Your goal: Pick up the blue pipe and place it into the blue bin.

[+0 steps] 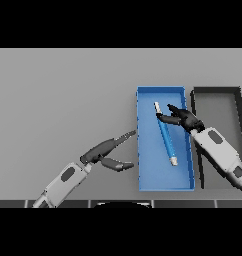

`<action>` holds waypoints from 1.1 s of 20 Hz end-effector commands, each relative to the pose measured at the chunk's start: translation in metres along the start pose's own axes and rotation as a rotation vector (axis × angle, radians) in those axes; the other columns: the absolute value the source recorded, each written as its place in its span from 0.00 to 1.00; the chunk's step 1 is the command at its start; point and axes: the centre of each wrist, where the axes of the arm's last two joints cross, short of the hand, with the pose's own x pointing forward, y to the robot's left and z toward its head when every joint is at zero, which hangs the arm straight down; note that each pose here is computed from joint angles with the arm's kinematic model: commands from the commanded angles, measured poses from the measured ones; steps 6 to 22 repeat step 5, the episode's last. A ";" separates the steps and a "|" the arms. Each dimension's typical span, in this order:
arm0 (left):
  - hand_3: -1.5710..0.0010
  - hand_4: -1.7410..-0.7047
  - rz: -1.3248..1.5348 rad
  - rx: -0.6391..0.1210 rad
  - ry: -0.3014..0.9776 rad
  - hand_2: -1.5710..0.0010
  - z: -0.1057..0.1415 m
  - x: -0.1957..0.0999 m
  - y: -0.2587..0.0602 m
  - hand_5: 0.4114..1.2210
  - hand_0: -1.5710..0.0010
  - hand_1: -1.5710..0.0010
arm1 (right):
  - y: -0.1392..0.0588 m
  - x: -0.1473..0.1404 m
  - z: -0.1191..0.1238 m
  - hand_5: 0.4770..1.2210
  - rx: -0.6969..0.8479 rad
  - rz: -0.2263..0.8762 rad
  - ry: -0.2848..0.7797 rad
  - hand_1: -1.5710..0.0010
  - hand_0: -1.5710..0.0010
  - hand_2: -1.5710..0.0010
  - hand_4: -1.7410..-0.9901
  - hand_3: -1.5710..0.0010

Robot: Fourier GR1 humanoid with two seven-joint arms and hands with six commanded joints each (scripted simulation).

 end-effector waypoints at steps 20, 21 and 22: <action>1.00 0.79 -0.003 0.003 -0.001 1.00 0.000 -0.008 0.007 0.07 1.00 1.00 | 0.000 -0.002 0.000 0.27 0.030 0.000 -0.019 0.99 0.99 0.99 0.82 1.00; 1.00 0.79 -0.003 0.003 -0.001 1.00 0.000 -0.008 0.007 0.07 1.00 1.00 | 0.000 -0.002 0.000 0.27 0.030 0.000 -0.019 0.99 0.99 0.99 0.82 1.00; 1.00 0.79 -0.003 0.003 -0.001 1.00 0.000 -0.008 0.007 0.07 1.00 1.00 | 0.000 -0.002 0.000 0.27 0.030 0.000 -0.019 0.99 0.99 0.99 0.82 1.00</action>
